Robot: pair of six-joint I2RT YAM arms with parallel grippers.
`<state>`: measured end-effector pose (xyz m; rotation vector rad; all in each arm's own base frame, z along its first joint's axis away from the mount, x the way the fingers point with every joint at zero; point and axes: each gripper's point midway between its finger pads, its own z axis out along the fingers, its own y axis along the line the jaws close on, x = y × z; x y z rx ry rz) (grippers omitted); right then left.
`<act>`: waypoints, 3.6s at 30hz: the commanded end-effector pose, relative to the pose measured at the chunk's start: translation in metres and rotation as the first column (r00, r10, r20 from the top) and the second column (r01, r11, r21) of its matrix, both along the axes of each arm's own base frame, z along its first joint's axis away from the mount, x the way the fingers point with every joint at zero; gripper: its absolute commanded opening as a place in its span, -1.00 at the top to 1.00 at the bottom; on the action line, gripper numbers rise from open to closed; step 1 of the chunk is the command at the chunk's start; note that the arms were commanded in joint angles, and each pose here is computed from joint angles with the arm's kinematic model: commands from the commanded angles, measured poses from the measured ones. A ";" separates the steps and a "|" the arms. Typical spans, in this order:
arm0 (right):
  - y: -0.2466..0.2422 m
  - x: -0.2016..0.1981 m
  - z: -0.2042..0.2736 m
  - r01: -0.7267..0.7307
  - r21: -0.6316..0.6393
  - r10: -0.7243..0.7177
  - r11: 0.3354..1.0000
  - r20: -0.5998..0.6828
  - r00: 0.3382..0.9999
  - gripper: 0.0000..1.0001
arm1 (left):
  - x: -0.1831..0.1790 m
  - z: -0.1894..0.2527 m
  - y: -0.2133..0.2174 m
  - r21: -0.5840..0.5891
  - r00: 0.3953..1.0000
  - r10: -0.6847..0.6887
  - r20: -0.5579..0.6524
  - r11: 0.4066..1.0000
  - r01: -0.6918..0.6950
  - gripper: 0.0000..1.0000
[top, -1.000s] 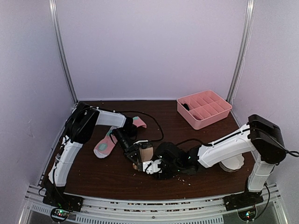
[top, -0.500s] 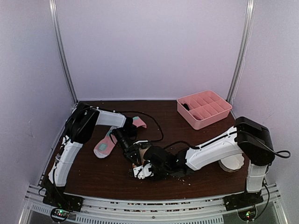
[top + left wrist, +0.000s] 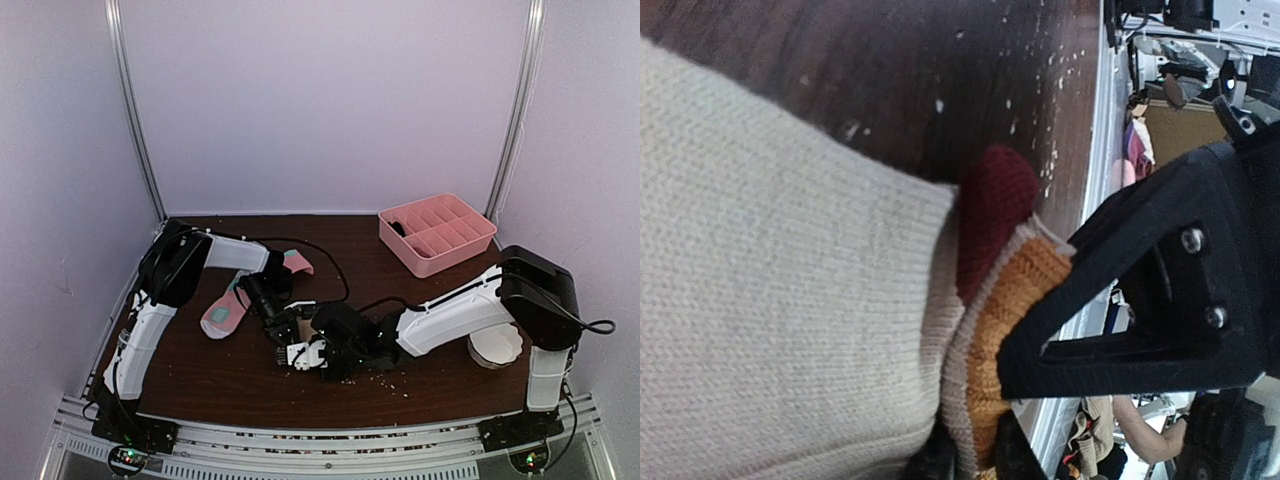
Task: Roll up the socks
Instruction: Roll the sock at the center of the board.
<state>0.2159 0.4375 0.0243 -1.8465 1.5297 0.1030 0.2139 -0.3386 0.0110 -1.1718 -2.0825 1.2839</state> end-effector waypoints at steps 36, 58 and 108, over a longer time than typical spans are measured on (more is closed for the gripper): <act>-0.039 -0.064 -0.075 0.362 -0.269 -0.350 0.893 -0.919 0.180 0.82 | 0.074 0.115 0.072 -0.038 0.410 0.033 0.911 0.999 0.003 -0.76; -0.018 -0.033 -0.095 0.581 -0.375 -0.381 0.722 -0.917 -0.117 0.80 | -0.001 0.019 0.015 0.114 0.420 -0.234 0.877 0.950 0.291 0.52; -0.141 0.027 -0.009 0.933 0.099 -0.336 0.347 -0.915 0.222 -0.99 | 0.006 -0.042 0.015 0.177 0.848 -0.224 0.481 0.972 0.156 1.00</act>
